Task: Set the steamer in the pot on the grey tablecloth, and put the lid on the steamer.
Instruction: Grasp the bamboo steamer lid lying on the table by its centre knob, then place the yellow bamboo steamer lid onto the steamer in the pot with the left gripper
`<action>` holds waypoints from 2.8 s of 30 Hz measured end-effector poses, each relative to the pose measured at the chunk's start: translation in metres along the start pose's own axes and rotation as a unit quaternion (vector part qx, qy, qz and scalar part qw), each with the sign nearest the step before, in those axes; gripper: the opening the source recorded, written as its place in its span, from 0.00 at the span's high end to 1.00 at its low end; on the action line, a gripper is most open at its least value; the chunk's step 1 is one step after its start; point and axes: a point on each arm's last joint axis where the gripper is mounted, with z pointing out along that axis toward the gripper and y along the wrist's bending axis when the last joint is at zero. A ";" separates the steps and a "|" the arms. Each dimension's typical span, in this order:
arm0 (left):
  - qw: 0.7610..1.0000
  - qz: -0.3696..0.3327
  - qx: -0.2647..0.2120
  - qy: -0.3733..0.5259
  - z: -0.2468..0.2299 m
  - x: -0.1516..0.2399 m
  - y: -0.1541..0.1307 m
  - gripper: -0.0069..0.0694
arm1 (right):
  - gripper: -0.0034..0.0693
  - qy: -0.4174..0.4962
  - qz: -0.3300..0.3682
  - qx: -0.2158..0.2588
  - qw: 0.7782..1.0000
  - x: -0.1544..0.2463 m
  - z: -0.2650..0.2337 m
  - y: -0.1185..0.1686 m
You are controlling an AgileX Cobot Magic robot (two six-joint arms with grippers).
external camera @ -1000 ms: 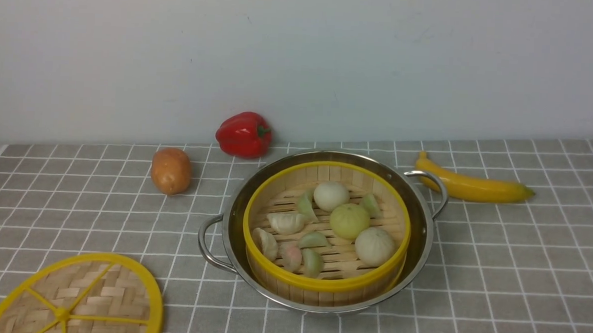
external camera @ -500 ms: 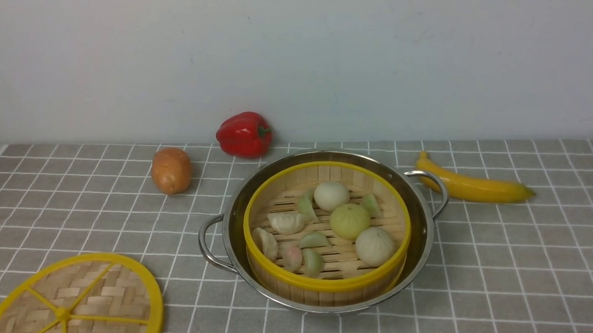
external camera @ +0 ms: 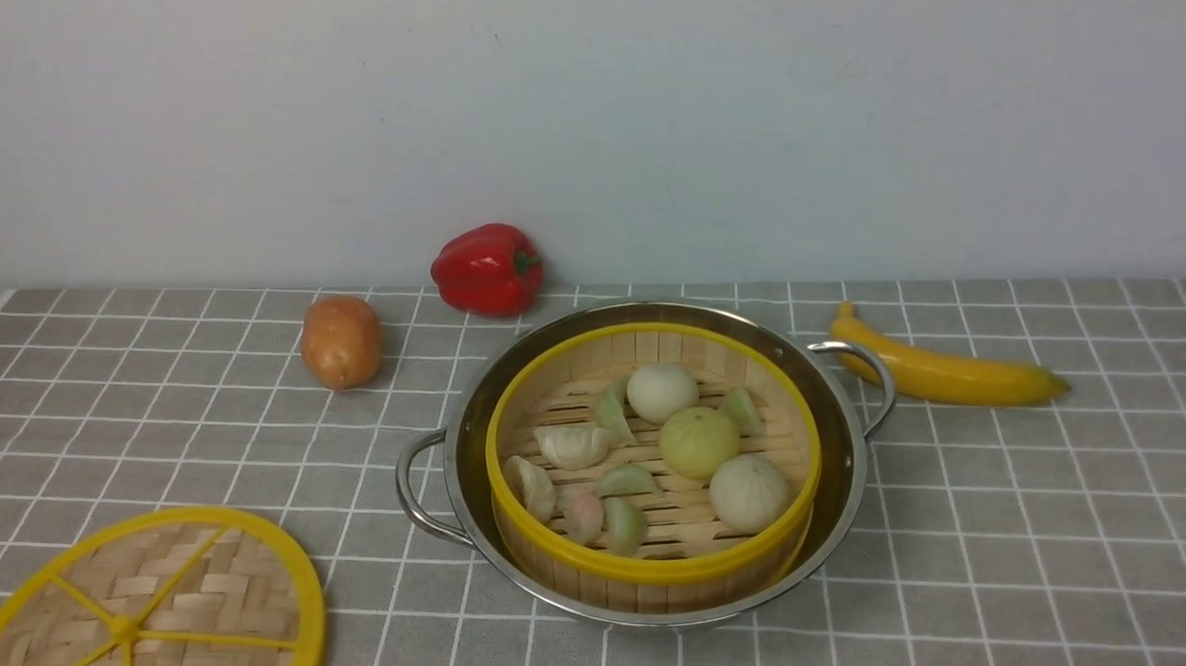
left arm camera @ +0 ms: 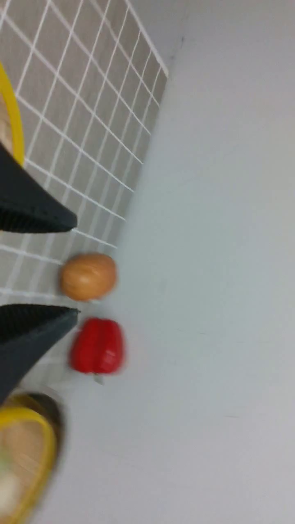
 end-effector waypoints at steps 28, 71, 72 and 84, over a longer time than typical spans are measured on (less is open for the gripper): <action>0.802 0.187 -0.175 0.540 0.122 -0.112 -0.040 0.59 | 0.62 -0.001 0.000 0.000 1.000 0.000 0.000 0.000; 0.597 0.175 -0.196 0.758 0.245 0.014 0.034 0.76 | 0.62 -0.001 0.000 0.000 1.000 0.000 0.000 0.000; 0.601 0.180 -0.192 0.755 0.248 0.011 0.033 0.76 | 0.62 -0.001 0.000 0.000 1.000 0.000 0.000 0.000; 0.730 0.372 -0.017 0.573 0.313 -0.090 -0.089 0.76 | 0.62 -0.001 0.000 0.000 1.000 0.000 0.000 0.000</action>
